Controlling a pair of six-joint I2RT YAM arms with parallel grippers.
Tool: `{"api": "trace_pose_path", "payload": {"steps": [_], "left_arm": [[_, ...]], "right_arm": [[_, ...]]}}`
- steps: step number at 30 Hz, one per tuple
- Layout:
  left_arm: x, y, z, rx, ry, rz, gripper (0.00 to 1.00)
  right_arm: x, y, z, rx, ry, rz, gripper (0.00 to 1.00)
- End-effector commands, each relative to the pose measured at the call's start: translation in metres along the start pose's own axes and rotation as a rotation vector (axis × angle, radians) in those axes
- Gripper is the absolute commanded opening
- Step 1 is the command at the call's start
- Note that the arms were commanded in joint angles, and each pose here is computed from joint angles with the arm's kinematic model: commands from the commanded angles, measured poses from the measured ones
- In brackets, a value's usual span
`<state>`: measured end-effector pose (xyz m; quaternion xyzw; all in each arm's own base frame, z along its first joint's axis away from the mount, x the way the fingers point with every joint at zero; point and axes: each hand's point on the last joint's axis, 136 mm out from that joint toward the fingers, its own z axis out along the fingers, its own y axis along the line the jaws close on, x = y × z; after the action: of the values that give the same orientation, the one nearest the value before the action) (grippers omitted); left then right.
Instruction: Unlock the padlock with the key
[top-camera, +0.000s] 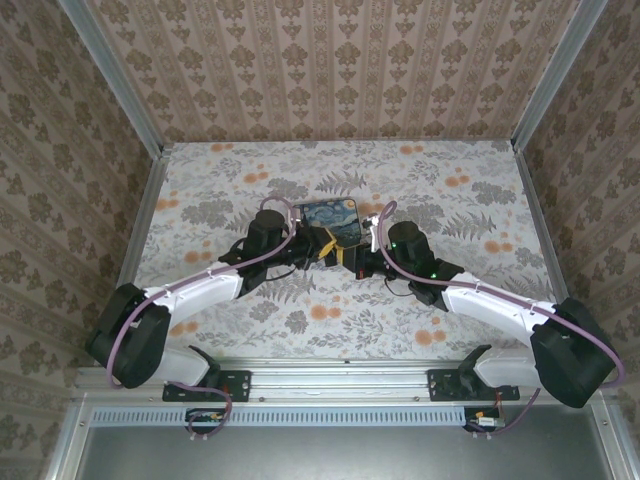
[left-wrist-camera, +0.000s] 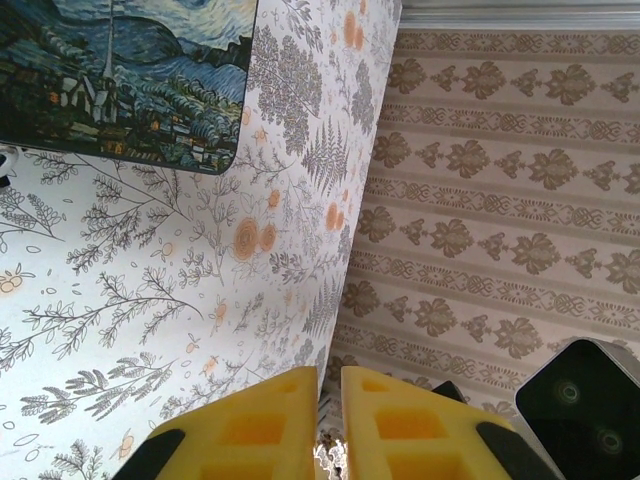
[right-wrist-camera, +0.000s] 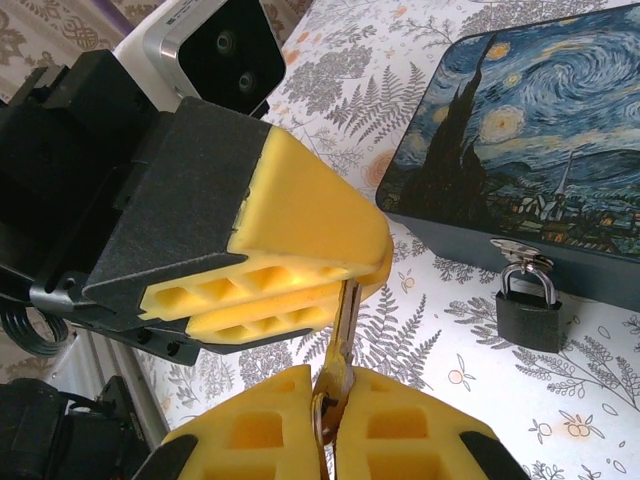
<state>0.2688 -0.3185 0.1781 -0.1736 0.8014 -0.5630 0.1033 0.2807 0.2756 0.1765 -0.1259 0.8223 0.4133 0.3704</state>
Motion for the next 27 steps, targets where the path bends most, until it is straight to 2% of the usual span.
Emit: {"api": "trace_pose_path", "payload": {"steps": [1,8,11,16,22,27], "left_arm": [[0.005,-0.008,0.001,0.029,0.026,0.011,0.10],[0.003,-0.009,0.001,0.023,0.020,0.042,0.00],[0.001,-0.011,-0.001,0.006,0.014,0.116,0.00],[-0.005,-0.022,-0.006,-0.010,-0.007,0.320,0.00],[-0.001,-0.036,0.000,0.054,0.037,0.430,0.00],[0.001,-0.041,0.005,0.096,0.048,0.453,0.00]], "right_arm": [[0.001,-0.009,-0.002,0.040,-0.010,-0.016,0.06],[0.004,-0.011,-0.002,0.047,0.001,-0.008,0.17],[0.004,-0.012,-0.007,0.050,-0.005,-0.001,0.27],[-0.002,-0.014,-0.021,0.044,-0.025,0.048,0.47],[-0.003,-0.021,-0.028,0.060,-0.021,0.065,0.49],[-0.008,-0.003,-0.024,-0.053,-0.027,0.064,0.46]]}}
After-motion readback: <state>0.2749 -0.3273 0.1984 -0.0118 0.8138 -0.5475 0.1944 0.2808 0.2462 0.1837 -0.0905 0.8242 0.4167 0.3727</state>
